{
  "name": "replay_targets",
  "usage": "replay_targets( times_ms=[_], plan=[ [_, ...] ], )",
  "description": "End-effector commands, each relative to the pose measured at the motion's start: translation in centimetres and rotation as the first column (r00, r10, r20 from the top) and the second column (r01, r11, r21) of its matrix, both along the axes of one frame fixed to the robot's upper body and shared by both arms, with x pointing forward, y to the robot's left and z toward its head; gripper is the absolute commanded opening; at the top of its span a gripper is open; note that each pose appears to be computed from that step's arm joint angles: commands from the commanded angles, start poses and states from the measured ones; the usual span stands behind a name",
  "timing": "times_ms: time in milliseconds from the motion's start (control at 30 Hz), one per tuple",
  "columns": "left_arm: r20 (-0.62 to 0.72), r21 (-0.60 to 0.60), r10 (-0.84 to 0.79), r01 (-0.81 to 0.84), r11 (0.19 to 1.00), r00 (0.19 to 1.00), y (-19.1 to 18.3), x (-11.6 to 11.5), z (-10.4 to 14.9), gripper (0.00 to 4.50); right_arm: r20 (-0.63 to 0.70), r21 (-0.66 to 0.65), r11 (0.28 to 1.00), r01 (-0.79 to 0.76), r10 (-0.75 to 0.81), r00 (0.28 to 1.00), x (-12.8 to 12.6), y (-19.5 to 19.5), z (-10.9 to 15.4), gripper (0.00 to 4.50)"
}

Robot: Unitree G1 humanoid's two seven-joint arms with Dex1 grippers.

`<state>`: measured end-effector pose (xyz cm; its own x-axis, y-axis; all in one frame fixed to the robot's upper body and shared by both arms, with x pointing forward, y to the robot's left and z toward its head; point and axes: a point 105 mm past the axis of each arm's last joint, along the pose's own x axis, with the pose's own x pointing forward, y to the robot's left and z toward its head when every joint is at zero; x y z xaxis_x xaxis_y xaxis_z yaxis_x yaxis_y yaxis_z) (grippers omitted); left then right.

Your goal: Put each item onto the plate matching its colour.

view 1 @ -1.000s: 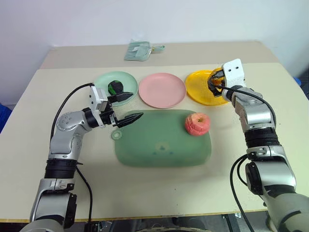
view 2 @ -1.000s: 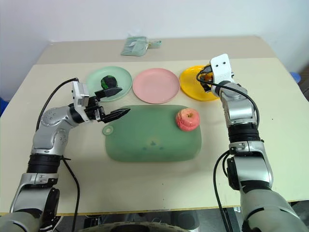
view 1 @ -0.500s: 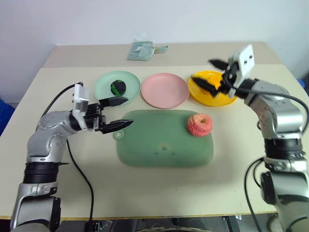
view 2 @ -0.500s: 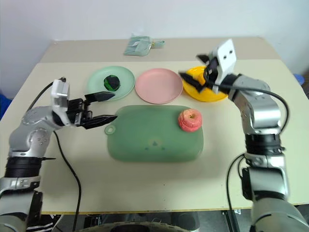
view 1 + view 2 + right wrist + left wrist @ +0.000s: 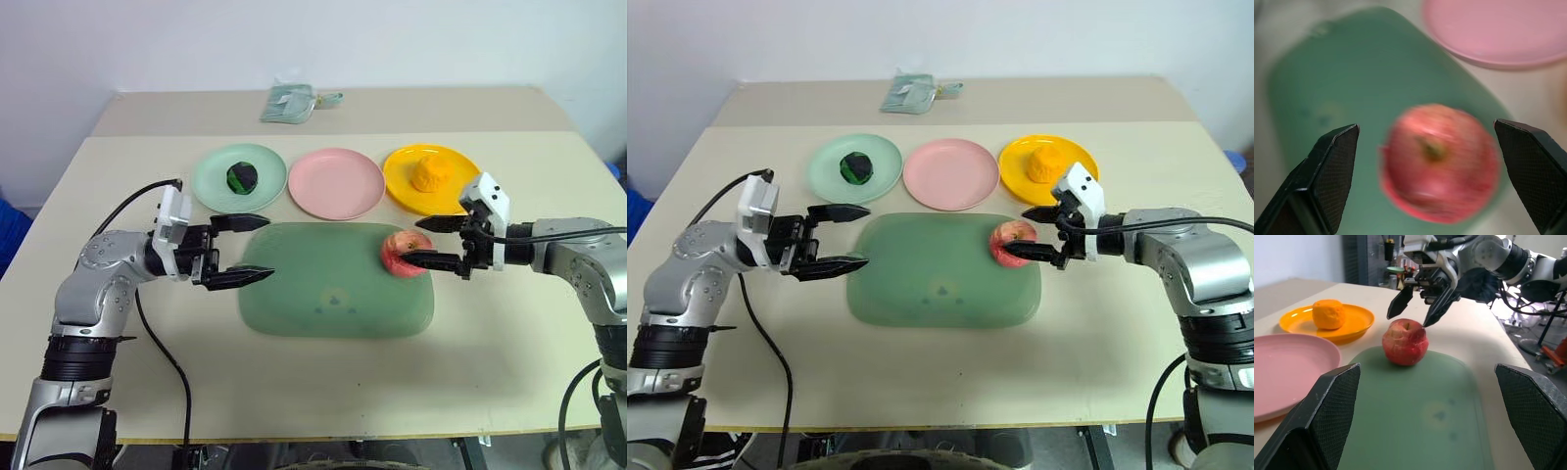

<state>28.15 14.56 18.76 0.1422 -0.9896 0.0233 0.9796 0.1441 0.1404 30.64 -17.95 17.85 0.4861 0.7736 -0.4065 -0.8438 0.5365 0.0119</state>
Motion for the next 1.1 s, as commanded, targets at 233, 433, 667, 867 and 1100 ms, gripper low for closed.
replay_targets(
  times_ms=[233, 433, 667, 867, 1100],
  plan=[
    [0.045, 0.013, -0.017, 0.017, 1.000, 0.999, -0.4, -0.1, 0.9, 4.50, 0.051, -0.059, 0.998, -0.033, 0.036, 0.998, -0.4, 0.6, 0.2, 4.47],
    [0.048, 0.017, -0.016, 0.015, 1.000, 0.999, -0.5, -0.1, 0.7, 4.50, 0.101, -0.148, 0.988, -0.036, 0.052, 0.994, 0.0, 0.7, -1.3, 4.47],
    [0.049, 0.016, -0.012, 0.011, 1.000, 0.999, -0.4, -0.1, 0.8, 4.50, 0.143, -0.157, 0.986, -0.051, 0.074, 0.987, 0.2, 1.0, -1.6, 4.47],
    [0.044, 0.012, -0.006, 0.005, 1.000, 0.999, -0.2, 0.0, 0.7, 4.50, 0.197, -0.012, 0.995, -0.094, 0.095, 0.976, 0.0, 1.8, 1.8, 4.47],
    [0.043, 0.008, -0.006, 0.006, 1.000, 0.999, -0.2, 0.0, 0.5, 4.50, 0.218, -0.075, 0.996, -0.044, 0.060, 0.974, 0.9, 0.8, 1.2, 4.47]
  ],
)
